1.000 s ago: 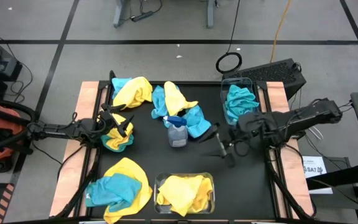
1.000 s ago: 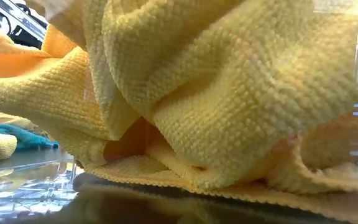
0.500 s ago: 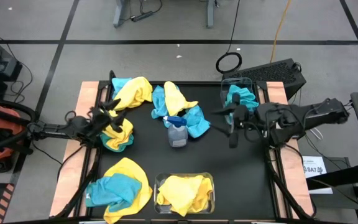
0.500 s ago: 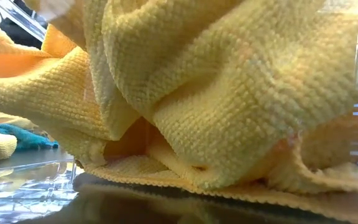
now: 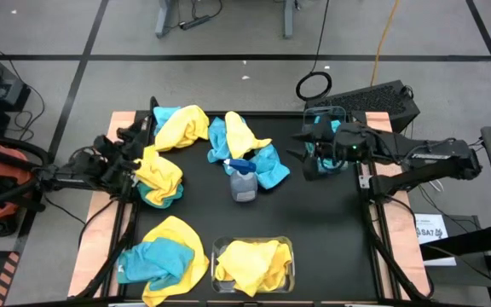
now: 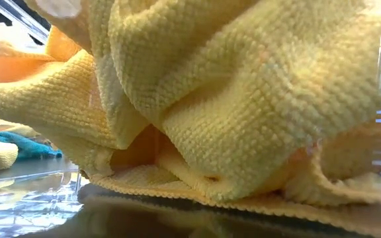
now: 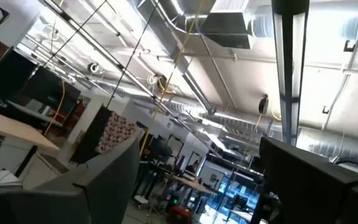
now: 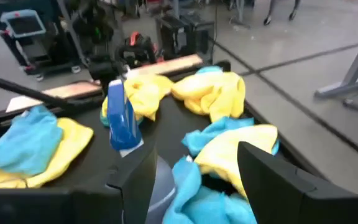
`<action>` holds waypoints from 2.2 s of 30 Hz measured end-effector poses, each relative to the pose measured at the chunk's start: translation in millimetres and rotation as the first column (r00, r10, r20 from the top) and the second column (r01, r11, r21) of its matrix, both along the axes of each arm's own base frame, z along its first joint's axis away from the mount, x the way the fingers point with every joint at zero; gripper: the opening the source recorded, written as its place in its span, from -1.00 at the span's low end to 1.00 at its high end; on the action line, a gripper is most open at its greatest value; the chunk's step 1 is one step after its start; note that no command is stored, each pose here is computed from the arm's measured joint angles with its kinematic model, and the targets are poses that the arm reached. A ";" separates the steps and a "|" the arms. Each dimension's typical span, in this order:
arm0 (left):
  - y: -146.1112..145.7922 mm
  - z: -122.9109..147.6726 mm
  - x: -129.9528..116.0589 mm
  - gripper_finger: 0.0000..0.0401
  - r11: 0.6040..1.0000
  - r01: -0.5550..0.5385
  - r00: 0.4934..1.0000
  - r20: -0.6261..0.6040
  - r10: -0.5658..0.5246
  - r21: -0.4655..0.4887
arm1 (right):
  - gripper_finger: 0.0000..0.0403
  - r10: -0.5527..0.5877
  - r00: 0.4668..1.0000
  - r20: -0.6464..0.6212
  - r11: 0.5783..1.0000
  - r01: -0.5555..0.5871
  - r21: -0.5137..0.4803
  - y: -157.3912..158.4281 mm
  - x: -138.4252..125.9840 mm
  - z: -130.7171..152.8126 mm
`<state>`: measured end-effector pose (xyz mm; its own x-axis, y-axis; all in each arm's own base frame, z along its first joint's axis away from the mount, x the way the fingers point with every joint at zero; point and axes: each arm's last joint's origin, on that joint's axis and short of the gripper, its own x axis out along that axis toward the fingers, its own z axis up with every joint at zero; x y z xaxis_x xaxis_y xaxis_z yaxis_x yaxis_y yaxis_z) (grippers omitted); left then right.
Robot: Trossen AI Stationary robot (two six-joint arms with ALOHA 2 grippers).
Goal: Sort microfiber towel by color & place in baskets
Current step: Put the yellow towel into the bottom transparent bin
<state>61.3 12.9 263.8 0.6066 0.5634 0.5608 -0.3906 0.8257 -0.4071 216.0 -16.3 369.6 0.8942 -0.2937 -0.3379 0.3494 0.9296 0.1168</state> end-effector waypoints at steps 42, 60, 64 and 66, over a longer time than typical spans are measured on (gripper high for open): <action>92.6 153.0 163.3 0.69 0.993 0.061 0.476 -0.877 0.061 0.103 | 0.07 0.245 0.924 -0.292 0.938 -0.150 0.313 9.3 9.7 -40.9; 178.6 41.6 216.9 0.38 0.953 0.211 0.070 -0.969 -0.237 -0.218 | 0.07 0.267 0.926 -0.267 0.920 -0.163 0.356 41.6 9.4 -39.5; 182.6 18.9 228.3 0.38 0.938 0.223 -0.007 -0.963 -0.270 -0.264 | 0.07 0.268 0.926 -0.265 0.919 -0.163 0.360 45.7 9.0 -39.4; 183.8 10.0 233.0 0.38 0.924 0.239 -0.025 -0.954 -0.300 -0.297 | 0.07 0.267 0.927 -0.263 0.917 -0.160 0.367 47.1 8.8 -39.4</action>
<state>294.3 196.6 273.8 0.6642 0.2068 -0.7184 -0.1879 0.9763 0.1073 224.8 30.8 330.1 0.7611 0.0702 -0.6448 0.2152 0.9105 0.3531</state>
